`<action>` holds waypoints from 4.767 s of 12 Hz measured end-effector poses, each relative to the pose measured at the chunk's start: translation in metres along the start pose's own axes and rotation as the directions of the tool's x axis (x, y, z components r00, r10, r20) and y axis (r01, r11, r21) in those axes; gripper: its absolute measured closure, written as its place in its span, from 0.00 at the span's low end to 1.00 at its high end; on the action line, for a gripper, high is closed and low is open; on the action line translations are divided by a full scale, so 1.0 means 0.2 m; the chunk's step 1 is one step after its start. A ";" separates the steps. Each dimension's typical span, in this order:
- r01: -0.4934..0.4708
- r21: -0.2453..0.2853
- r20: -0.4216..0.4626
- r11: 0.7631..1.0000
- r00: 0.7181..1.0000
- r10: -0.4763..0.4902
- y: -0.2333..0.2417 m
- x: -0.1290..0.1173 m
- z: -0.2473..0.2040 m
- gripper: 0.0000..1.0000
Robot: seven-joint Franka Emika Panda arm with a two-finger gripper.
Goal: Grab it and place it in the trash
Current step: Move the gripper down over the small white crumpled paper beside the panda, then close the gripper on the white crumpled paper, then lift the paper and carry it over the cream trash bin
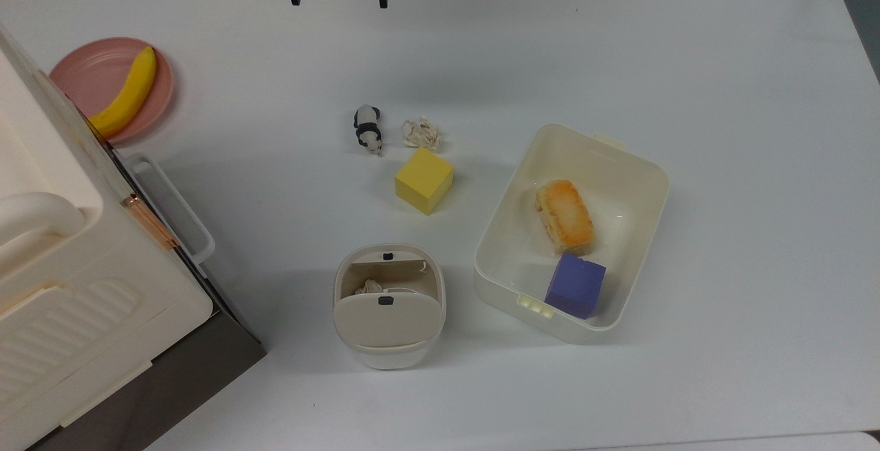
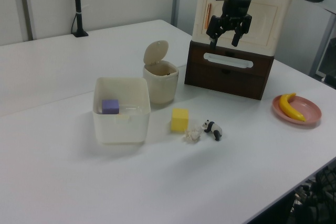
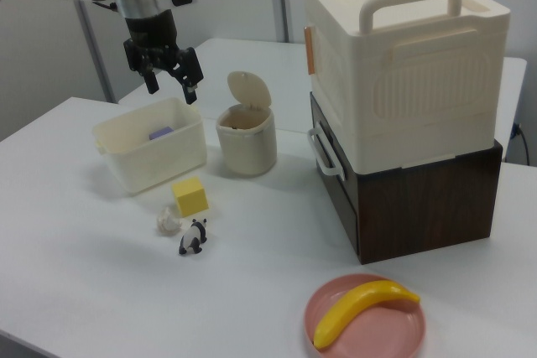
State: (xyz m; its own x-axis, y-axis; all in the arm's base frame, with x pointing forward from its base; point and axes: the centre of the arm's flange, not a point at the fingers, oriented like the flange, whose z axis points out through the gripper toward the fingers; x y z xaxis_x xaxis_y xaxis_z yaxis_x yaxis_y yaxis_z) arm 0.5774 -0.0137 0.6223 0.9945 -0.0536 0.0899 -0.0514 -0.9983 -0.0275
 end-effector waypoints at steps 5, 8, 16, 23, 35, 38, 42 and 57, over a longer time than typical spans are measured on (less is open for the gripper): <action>0.011 0.001 0.024 1.000 1.000 -0.011 -0.03 -0.01 0.06 0.00; 0.019 0.007 0.049 1.000 0.999 -0.020 -0.06 -0.03 0.14 0.00; -0.012 0.012 0.079 1.000 0.997 0.011 -0.38 -0.26 0.78 0.00; -0.177 -0.027 0.137 0.984 0.974 0.179 -0.42 -0.28 1.13 0.00; -0.200 -0.049 0.161 0.979 0.965 0.205 -0.44 -0.16 1.48 0.00; -0.199 -0.053 0.166 0.979 0.965 0.205 -0.45 -0.10 1.54 0.07; -0.202 -0.033 0.114 0.979 0.972 0.204 -0.45 -0.06 1.54 0.60; -0.255 0.072 -0.104 0.964 0.959 0.262 -0.51 0.17 0.94 0.95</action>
State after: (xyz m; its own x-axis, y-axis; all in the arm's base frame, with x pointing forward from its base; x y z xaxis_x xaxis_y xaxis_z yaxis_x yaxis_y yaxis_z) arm 0.6339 0.0899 0.4406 0.9312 -0.3153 0.1831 -0.2968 -0.9472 -0.1214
